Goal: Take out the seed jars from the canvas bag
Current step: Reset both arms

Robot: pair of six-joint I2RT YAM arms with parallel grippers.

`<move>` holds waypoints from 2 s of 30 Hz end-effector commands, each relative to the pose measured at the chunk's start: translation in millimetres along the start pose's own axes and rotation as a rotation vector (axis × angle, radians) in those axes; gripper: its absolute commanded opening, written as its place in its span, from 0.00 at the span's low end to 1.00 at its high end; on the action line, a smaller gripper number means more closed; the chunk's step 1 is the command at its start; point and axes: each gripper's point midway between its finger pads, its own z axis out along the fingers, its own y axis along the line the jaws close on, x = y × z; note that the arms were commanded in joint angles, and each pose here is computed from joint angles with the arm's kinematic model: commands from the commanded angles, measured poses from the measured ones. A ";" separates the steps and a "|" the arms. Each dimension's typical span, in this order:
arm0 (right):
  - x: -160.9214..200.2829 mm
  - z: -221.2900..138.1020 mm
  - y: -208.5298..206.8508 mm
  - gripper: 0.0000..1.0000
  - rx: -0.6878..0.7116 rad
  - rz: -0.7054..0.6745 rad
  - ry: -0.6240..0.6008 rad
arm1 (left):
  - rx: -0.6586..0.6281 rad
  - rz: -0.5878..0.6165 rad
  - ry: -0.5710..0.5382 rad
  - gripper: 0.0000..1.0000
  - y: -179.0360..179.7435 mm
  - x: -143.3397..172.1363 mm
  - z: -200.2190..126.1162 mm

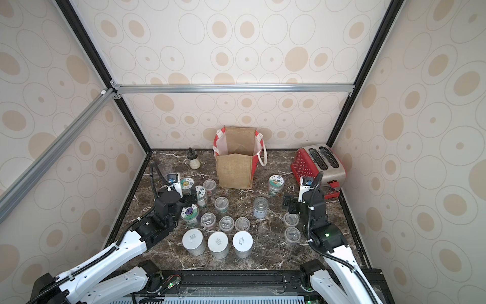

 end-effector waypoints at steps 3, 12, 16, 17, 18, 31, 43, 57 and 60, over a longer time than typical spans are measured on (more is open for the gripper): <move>-3.7 11.8 -52.8 1.00 0.139 0.132 -0.186 | -0.180 -0.055 -0.038 0.98 59.0 18.2 14.9; 43.5 28.9 -111.8 1.00 0.327 0.199 -0.240 | -0.315 -0.018 -0.061 0.98 102.3 60.2 11.8; 59.0 42.4 -117.5 1.00 0.345 0.211 -0.225 | -0.316 -0.031 -0.103 0.98 112.3 73.4 11.7; 61.3 46.3 -117.9 1.00 0.345 0.213 -0.217 | -0.279 -0.007 -0.121 0.98 107.9 77.8 12.4; 63.4 50.0 -118.5 1.00 0.348 0.216 -0.211 | -0.245 0.025 -0.140 0.98 103.0 80.8 12.4; 64.4 95.2 -107.8 1.00 0.278 0.116 -0.191 | -0.228 0.126 -0.247 0.98 89.4 57.3 41.5; 60.9 108.9 -50.1 1.00 0.088 -0.028 -0.208 | -0.180 0.151 -0.261 0.98 75.7 53.0 59.0; 79.6 167.6 -14.4 1.00 -0.071 -0.125 -0.032 | -0.138 0.133 -0.273 0.98 76.1 58.0 65.2; 81.6 166.3 -14.5 1.00 -0.070 -0.126 -0.011 | -0.138 0.108 -0.285 0.98 81.5 60.8 61.2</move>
